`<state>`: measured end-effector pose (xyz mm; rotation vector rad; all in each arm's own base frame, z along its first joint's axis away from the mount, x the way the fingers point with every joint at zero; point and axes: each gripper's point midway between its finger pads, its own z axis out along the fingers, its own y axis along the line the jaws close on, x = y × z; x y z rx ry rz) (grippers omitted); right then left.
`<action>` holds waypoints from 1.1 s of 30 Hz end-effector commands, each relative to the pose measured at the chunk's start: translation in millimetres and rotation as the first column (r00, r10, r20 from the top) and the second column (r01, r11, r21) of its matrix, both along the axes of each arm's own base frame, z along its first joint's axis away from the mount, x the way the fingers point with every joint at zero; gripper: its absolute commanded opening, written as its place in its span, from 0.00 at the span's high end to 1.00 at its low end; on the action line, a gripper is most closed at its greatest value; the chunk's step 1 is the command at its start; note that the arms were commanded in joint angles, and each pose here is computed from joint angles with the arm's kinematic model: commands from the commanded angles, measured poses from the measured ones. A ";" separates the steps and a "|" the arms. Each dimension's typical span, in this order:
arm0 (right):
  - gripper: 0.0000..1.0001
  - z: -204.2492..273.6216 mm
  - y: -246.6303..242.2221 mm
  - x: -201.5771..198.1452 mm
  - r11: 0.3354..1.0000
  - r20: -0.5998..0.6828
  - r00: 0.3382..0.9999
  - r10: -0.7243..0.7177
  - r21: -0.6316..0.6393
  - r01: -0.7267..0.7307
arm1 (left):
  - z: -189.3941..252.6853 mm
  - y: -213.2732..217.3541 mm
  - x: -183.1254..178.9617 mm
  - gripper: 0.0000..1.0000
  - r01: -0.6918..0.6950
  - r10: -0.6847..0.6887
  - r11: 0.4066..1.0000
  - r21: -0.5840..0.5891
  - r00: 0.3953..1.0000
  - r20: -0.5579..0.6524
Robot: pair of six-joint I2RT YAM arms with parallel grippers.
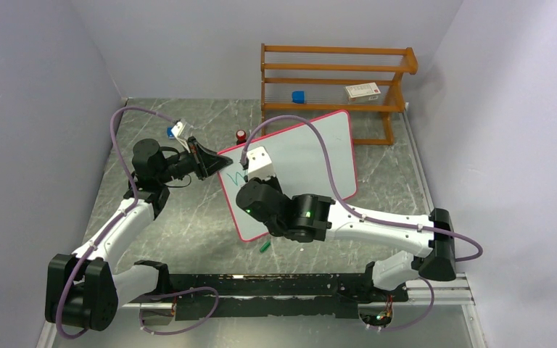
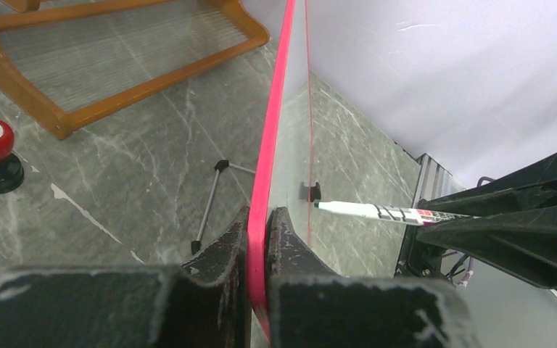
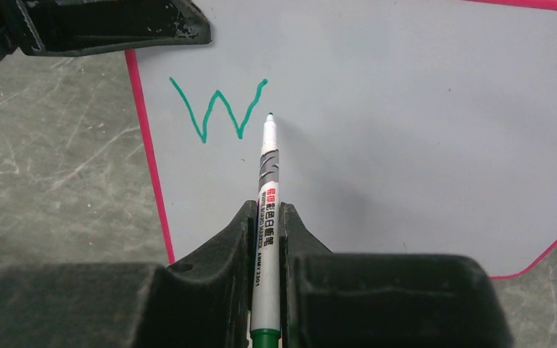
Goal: Write a sentence on the whiteboard
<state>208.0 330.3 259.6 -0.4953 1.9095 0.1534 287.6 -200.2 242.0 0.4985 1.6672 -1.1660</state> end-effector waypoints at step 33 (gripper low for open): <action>1.00 -24.8 -0.6 14.5 0.995 0.012 0.996 -0.092 -0.034 0.092 | -48.9 3.8 3.1 0.95 -0.018 0.022 0.990 0.138 0.999 -0.025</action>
